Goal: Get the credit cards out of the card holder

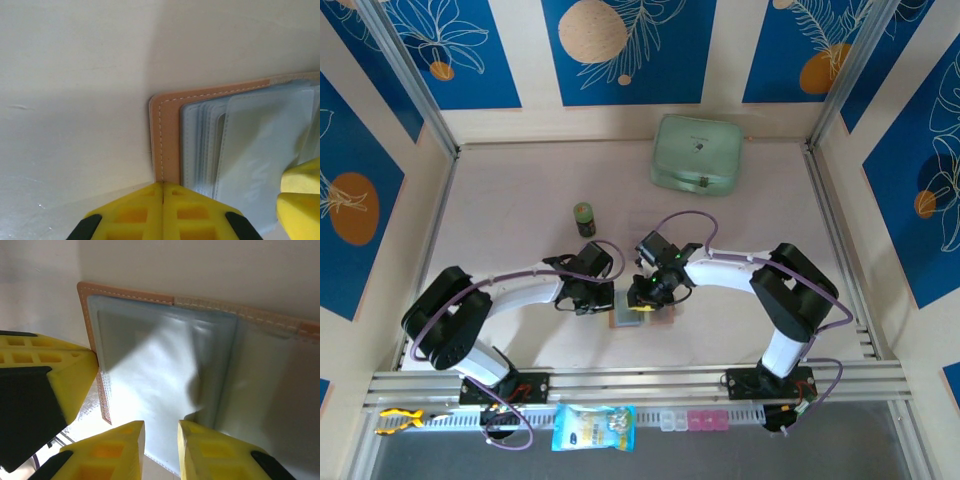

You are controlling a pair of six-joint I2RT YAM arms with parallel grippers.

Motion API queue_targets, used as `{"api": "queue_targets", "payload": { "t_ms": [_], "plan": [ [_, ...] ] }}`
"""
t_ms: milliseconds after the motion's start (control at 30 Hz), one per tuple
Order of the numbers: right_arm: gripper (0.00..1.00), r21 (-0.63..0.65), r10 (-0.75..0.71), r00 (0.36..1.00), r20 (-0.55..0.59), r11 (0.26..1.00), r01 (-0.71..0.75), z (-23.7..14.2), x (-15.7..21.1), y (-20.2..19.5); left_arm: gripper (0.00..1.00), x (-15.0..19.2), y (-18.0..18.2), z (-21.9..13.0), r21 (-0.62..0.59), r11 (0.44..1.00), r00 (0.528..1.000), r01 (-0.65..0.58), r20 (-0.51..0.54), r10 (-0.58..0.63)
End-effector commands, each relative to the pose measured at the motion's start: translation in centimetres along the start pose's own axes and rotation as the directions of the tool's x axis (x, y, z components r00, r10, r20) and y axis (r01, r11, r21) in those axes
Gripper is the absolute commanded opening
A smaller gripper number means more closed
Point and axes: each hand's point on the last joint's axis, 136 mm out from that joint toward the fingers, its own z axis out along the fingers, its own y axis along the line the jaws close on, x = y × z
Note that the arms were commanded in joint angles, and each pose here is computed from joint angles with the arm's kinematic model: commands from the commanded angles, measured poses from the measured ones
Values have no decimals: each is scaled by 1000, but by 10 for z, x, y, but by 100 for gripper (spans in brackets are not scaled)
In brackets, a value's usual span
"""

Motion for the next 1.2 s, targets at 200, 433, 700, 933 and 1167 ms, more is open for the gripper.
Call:
{"api": "queue_targets", "payload": {
  "t_ms": [200,433,700,933,1167],
  "plan": [
    [23,10,9,1000,0,1000,-9,-10,5,-9,5,-1,5,-6,-45,999,1000,-18,-3,18],
    [20,15,16,1000,-10,1000,-16,-7,7,-13,6,-2,4,-12,-43,999,1000,-23,5,23],
    [14,-80,-21,1000,9,997,22,-13,2,11,6,-7,0,-10,-33,999,1000,-30,7,31],
    [15,-89,-36,999,-18,995,35,-2,1,20,6,-9,-1,-8,-38,999,999,-38,5,38],
    [16,-40,-20,999,-34,999,18,4,1,11,6,-9,3,-6,-47,998,999,-36,1,37]
  ]
}}
